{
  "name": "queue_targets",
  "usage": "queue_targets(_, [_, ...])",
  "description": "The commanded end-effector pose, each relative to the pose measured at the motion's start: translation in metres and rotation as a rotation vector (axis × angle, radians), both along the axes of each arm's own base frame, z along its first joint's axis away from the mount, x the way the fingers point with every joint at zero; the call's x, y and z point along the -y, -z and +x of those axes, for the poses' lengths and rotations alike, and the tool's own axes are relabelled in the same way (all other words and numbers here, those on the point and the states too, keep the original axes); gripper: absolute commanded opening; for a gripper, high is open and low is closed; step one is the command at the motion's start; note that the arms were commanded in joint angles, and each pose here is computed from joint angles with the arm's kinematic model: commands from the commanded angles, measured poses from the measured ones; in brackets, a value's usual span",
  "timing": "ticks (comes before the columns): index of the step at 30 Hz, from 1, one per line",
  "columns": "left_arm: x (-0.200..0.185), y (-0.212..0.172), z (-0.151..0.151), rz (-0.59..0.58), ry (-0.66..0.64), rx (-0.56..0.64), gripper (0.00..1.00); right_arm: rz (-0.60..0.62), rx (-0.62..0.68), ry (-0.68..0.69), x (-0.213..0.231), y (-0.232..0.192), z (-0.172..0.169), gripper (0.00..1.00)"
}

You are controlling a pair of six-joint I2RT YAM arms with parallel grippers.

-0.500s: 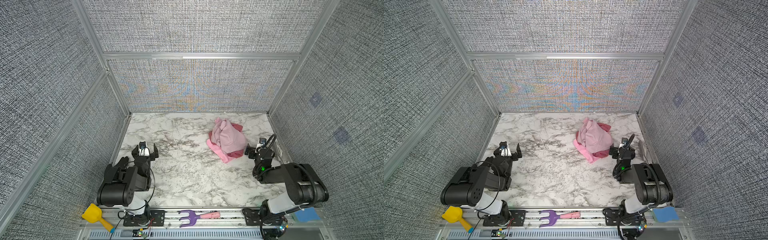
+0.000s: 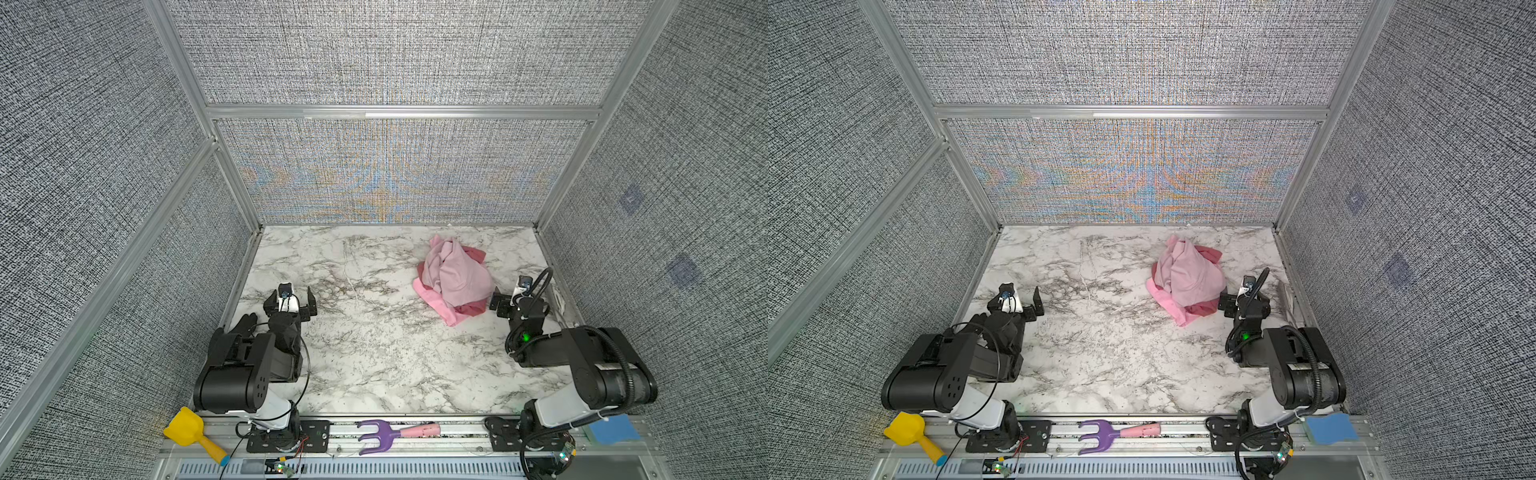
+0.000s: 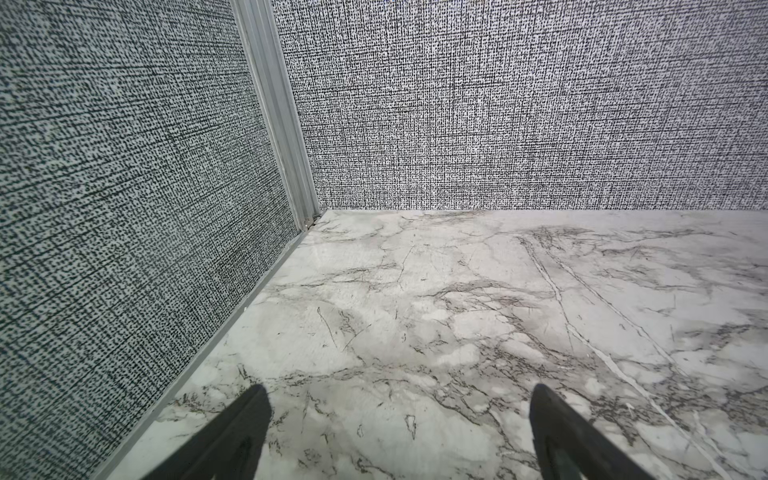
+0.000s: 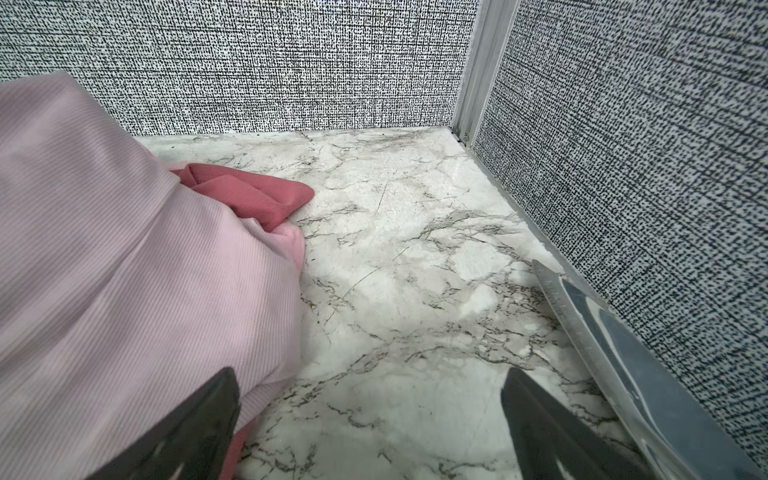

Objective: Pick out a specific cloth from the pile
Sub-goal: 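Move the right gripper down onto the pink cloth pile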

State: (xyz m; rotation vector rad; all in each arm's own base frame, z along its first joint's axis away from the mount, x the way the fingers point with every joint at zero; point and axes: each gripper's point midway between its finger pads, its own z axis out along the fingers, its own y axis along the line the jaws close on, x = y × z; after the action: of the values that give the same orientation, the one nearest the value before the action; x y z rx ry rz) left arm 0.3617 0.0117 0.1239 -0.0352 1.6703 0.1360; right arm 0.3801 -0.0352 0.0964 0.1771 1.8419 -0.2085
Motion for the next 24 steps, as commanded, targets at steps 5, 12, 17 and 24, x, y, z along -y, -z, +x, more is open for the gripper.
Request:
queue_targets(5, [0.0, -0.005, 0.001, -0.002, 0.003, 0.022, 0.99, 0.018, 0.01, -0.009, 0.0, -0.003, 0.004, 1.0])
queue_targets(12, [0.001, -0.006, 0.0, -0.002, 0.005, 0.025, 0.98, 0.029, 0.011, -0.018, 0.001, -0.004, 0.004, 0.99])
queue_targets(17, [-0.008, -0.013, -0.004, -0.01, -0.045, 0.041, 0.87, 0.011, 0.035, 0.019, 0.004, -0.013, -0.001, 0.99])
queue_targets(24, [-0.001, -0.071, 0.004, -0.098, -0.024, 0.034, 0.74, 0.015, -0.044, -0.008, -0.029, -0.086, -0.002, 0.86])
